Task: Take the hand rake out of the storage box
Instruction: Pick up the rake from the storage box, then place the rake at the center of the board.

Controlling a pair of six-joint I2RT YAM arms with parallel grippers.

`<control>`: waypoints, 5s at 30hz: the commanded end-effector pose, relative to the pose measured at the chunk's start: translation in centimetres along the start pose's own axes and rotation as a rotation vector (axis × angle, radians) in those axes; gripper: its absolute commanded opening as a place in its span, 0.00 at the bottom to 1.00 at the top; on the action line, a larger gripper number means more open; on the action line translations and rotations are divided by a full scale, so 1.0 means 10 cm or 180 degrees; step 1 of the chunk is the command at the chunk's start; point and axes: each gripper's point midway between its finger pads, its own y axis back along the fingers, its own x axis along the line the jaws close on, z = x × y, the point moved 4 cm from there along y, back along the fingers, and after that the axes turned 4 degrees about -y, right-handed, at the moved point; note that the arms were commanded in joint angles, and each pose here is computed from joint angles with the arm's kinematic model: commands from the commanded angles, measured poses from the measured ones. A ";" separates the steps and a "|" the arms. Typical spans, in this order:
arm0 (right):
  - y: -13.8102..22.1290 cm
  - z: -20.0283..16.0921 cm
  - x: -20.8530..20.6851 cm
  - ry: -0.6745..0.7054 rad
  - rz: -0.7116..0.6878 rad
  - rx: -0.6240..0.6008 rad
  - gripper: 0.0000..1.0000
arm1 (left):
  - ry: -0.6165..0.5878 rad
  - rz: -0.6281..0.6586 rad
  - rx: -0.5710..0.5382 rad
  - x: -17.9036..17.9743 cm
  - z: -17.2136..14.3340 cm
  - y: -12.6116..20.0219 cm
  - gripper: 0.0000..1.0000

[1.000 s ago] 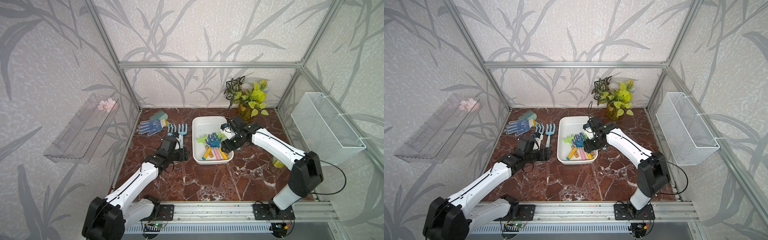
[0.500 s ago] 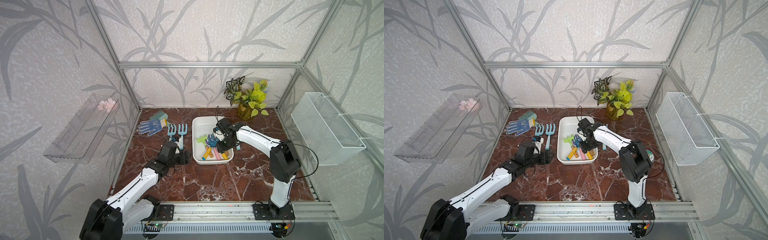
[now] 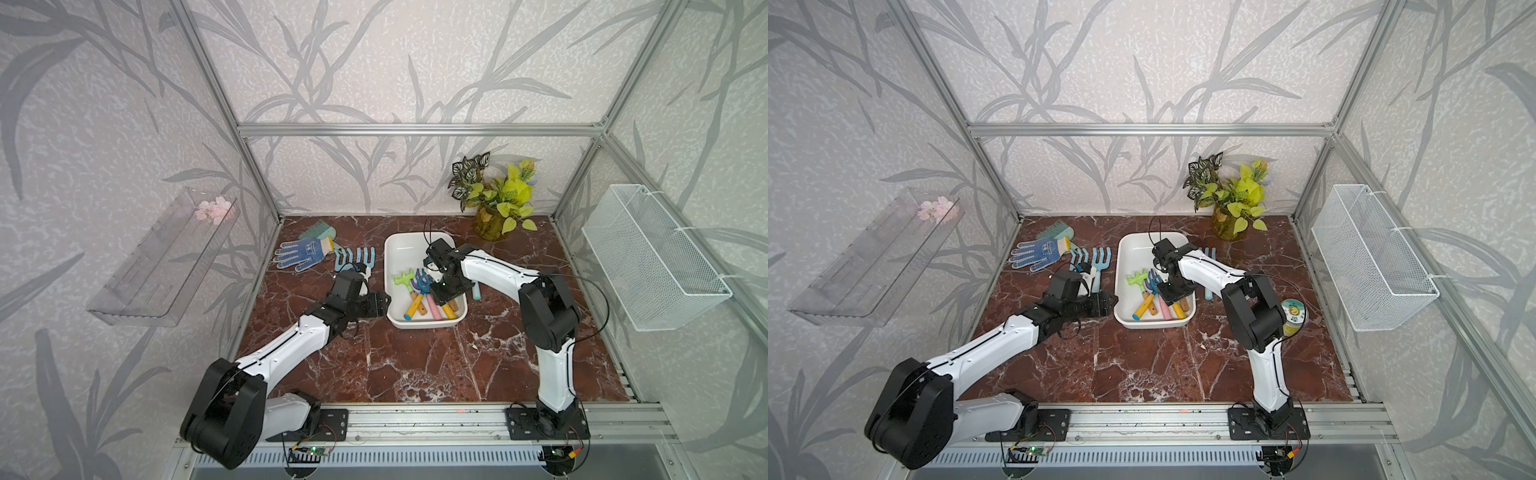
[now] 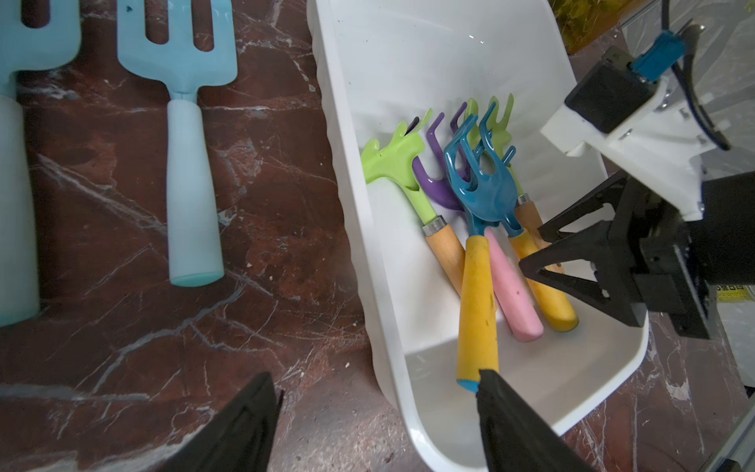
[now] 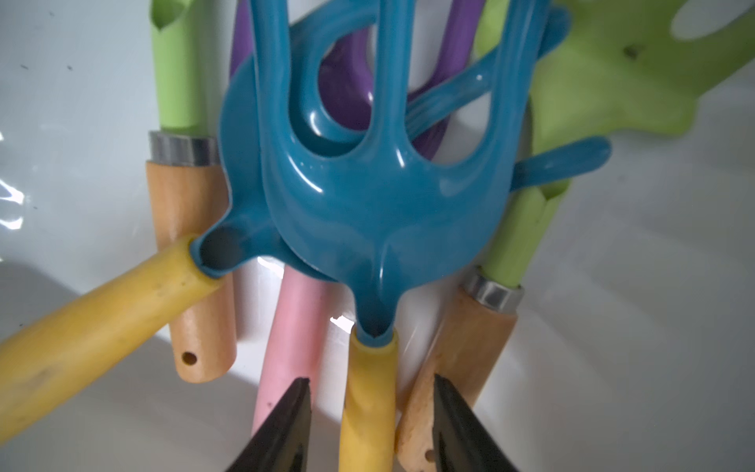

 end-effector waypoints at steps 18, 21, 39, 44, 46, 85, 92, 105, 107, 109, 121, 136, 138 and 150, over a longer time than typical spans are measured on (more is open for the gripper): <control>-0.12 0.11 0.08 -0.0048 0.0115 -0.0038 0.28 | 0.0036 -0.0069 0.0057 -0.01 -0.02 -0.10 0.78; -0.03 0.11 0.09 -0.0055 0.0127 -0.0087 0.26 | 0.0035 -0.0073 0.0054 -0.02 -0.03 -0.10 0.78; 0.66 0.19 0.13 -0.0148 0.0266 -0.0549 0.17 | 0.0015 -0.0130 0.0146 -0.04 -0.04 -0.16 0.78; 0.99 0.19 0.04 -0.0249 0.0314 -0.0771 0.16 | 0.0006 -0.0148 0.0187 -0.05 -0.03 -0.20 0.77; 1.09 0.16 -0.01 -0.0284 0.0299 -0.0823 0.16 | 0.0002 -0.0151 0.0206 -0.05 -0.04 -0.21 0.77; 0.79 -0.57 -1.81 -0.1437 -0.0401 -0.0574 0.16 | 0.0019 0.0402 0.0508 0.14 -0.05 -0.22 0.78; 0.51 -0.53 -1.90 -0.1499 -0.0340 -0.0374 0.16 | 0.0010 0.0552 0.0555 0.20 -0.05 -0.20 0.77; 0.23 -0.25 -2.11 -0.1494 -0.0358 -0.0329 0.17 | 0.0024 0.0665 0.0628 0.28 -0.04 -0.21 0.77; 0.21 -0.22 -2.15 -0.1497 -0.0361 -0.0316 0.17 | 0.0014 0.0696 0.0633 0.30 -0.04 -0.21 0.77; 0.18 -0.19 -2.19 -0.1502 -0.0360 -0.0291 0.17 | 0.0020 0.0711 0.0631 0.31 -0.03 -0.21 0.77; -0.02 -0.15 -2.29 -0.1573 -0.0252 -0.0206 0.20 | 0.0028 0.0669 0.0623 0.32 -0.01 -0.20 0.77; -0.07 -0.12 -2.30 -0.1593 -0.0236 -0.0205 0.37 | 0.0003 0.0505 0.0625 0.24 0.04 -0.27 0.77; -0.04 -0.11 -2.30 -0.1596 -0.0233 -0.0224 0.38 | -0.0002 0.0501 0.0606 0.23 0.05 -0.25 0.77; 0.05 -0.16 -2.25 -0.1606 -0.0220 -0.0276 0.36 | -0.0049 0.0452 0.0471 0.13 0.18 -0.13 0.77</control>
